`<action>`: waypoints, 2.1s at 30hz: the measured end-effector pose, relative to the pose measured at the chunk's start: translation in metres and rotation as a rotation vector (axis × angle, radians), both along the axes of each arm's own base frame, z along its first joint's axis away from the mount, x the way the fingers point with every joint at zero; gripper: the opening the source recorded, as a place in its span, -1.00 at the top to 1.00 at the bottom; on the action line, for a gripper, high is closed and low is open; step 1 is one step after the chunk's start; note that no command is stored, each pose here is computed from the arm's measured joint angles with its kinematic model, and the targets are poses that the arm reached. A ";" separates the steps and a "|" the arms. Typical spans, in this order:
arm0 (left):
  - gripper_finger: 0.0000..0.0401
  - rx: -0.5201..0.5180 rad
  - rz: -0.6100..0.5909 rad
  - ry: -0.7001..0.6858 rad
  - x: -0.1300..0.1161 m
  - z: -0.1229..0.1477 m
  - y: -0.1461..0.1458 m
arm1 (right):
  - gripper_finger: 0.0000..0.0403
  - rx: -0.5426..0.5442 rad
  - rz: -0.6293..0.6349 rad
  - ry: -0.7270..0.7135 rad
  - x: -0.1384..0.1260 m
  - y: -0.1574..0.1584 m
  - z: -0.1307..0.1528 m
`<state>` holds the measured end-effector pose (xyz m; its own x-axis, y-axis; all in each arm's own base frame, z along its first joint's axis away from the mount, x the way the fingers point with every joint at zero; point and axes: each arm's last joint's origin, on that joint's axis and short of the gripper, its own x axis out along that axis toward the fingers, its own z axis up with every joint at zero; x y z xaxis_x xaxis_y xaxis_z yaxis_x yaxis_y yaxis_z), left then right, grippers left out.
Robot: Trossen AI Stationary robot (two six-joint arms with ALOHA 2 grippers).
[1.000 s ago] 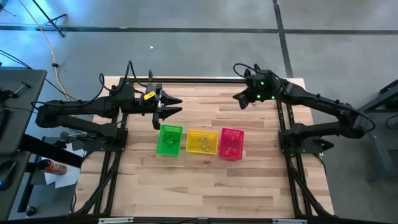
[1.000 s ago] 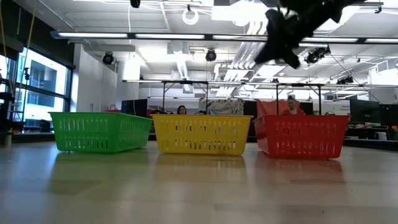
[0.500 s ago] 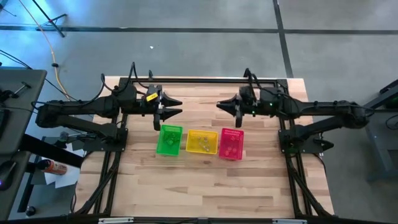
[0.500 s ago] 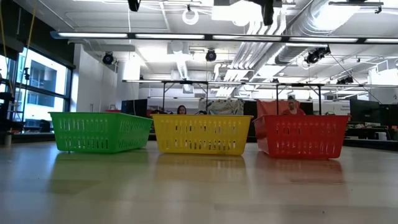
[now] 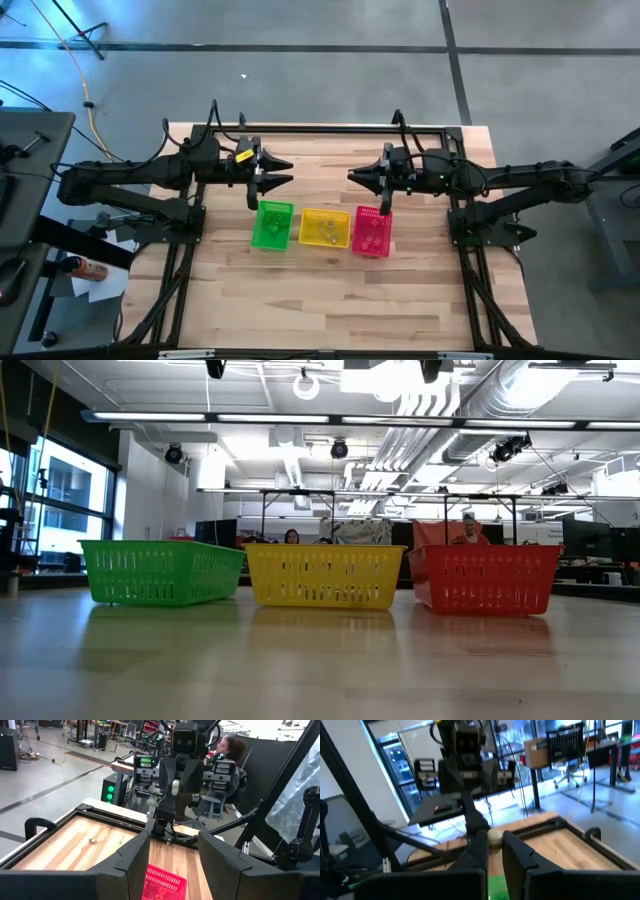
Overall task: Sort Halloween decoration
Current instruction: Put the white skull toy into the yellow basket
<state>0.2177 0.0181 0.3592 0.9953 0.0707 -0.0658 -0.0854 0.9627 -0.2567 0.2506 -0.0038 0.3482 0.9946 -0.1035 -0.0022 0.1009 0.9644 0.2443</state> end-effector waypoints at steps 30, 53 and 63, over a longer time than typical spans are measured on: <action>0.22 0.056 0.027 0.004 0.000 0.000 0.001 | 0.92 -0.099 -0.001 -0.068 0.000 0.000 0.008; 0.22 0.090 0.024 0.007 0.000 0.000 0.001 | 0.92 -0.091 -0.004 -0.070 0.000 -0.001 0.008; 0.22 0.091 0.050 0.009 0.000 0.000 0.002 | 0.92 -0.091 0.011 -0.070 0.000 0.000 0.008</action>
